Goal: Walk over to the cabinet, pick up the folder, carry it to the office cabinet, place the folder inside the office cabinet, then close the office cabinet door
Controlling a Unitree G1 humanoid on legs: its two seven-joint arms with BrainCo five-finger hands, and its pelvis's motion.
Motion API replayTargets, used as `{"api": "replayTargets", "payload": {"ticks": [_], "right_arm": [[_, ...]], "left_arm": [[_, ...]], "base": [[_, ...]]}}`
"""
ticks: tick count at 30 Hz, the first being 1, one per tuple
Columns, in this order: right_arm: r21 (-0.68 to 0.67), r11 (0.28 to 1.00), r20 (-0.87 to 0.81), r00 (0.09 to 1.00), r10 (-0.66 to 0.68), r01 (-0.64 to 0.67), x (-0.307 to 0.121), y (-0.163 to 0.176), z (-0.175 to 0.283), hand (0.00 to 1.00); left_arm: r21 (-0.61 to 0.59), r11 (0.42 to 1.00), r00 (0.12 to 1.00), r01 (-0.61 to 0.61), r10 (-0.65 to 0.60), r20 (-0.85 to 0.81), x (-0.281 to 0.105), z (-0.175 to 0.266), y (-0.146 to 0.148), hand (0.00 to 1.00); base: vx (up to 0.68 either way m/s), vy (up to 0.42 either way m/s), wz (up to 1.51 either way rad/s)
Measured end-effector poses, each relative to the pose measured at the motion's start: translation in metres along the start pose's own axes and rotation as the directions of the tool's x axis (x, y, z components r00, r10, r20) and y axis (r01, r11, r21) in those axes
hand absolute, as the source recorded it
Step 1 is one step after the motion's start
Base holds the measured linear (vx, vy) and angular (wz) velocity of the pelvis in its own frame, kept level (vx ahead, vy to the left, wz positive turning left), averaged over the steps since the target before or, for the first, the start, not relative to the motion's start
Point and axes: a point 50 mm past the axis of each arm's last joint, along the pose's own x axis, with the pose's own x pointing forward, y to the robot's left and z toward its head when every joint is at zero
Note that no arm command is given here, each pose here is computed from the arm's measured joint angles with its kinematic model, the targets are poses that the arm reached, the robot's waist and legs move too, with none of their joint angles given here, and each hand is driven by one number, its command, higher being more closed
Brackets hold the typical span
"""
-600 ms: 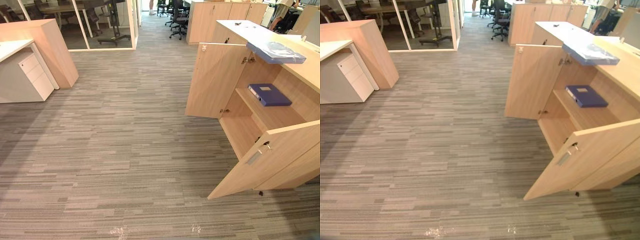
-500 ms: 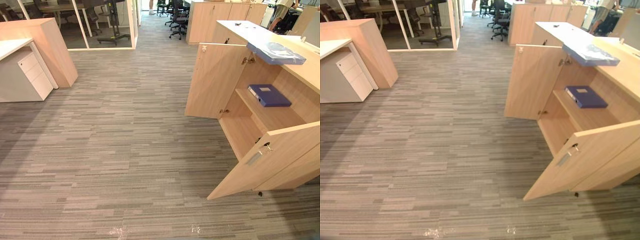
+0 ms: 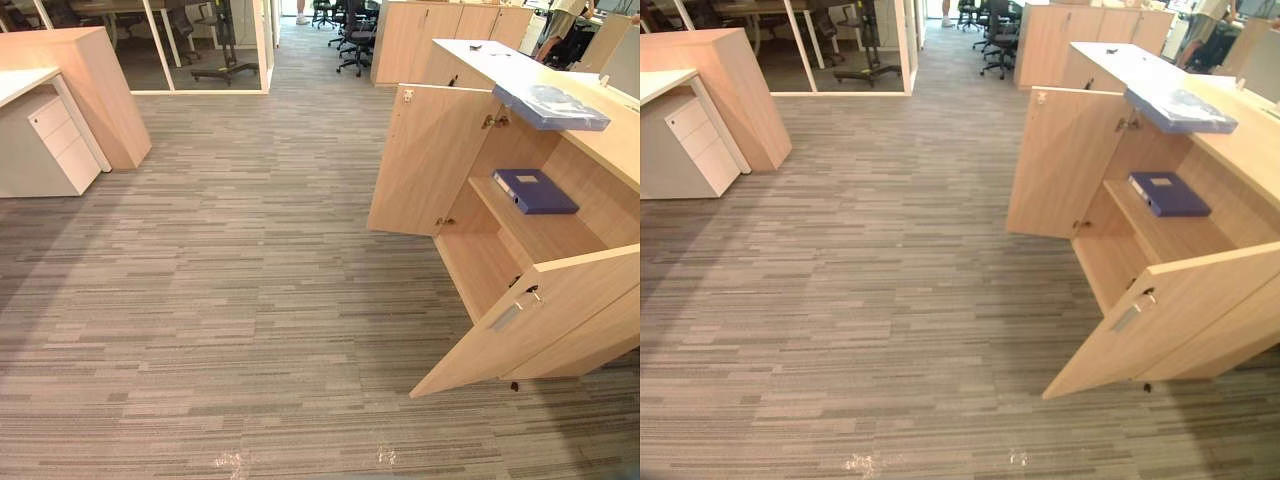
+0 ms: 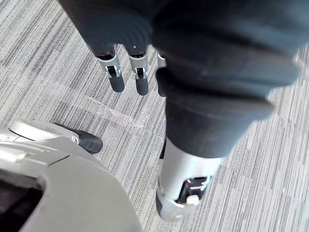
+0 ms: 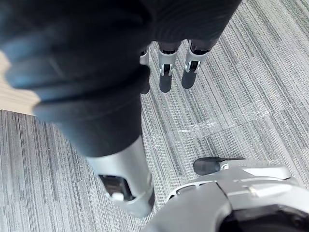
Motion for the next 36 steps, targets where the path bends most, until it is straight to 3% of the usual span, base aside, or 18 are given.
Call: {"api": "replayTargets", "payload": {"ticks": [6,14,22,27,36], "right_arm": [[0.003,1.0,0.008,1.0,-0.001,0.001,0.0,0.002,0.0,0.0],[0.025,1.0,0.011,1.0,-0.012,0.012,-0.001,0.003,0.0,0.0],[0.047,0.999,0.01,1.0,-0.008,0.008,-0.001,0.006,0.0,0.0],[0.056,0.998,0.035,0.999,-0.003,0.001,0.001,0.008,0.01,0.0],[0.112,0.993,0.013,1.0,-0.026,0.024,0.0,0.005,0.004,0.0]], "left_arm": [[0.122,0.992,0.998,-0.045,0.04,0.04,0.001,0.007,0.001,0.0],[0.148,0.985,0.995,-0.084,0.075,0.066,0.001,0.01,0.002,0.0],[0.092,0.994,0.997,-0.064,0.058,0.058,0.002,0.012,0.004,0.0],[-0.107,0.99,0.991,-0.092,0.101,0.089,0.002,0.019,0.003,0.0],[-0.146,0.985,0.99,-0.091,0.105,0.093,0.001,0.02,0.002,0.0]], "base": [[0.0,0.0,0.0],[0.0,0.0,0.0],[-0.01,0.006,0.08],[0.0,0.036,-0.02],[0.24,0.243,-0.27]]}}
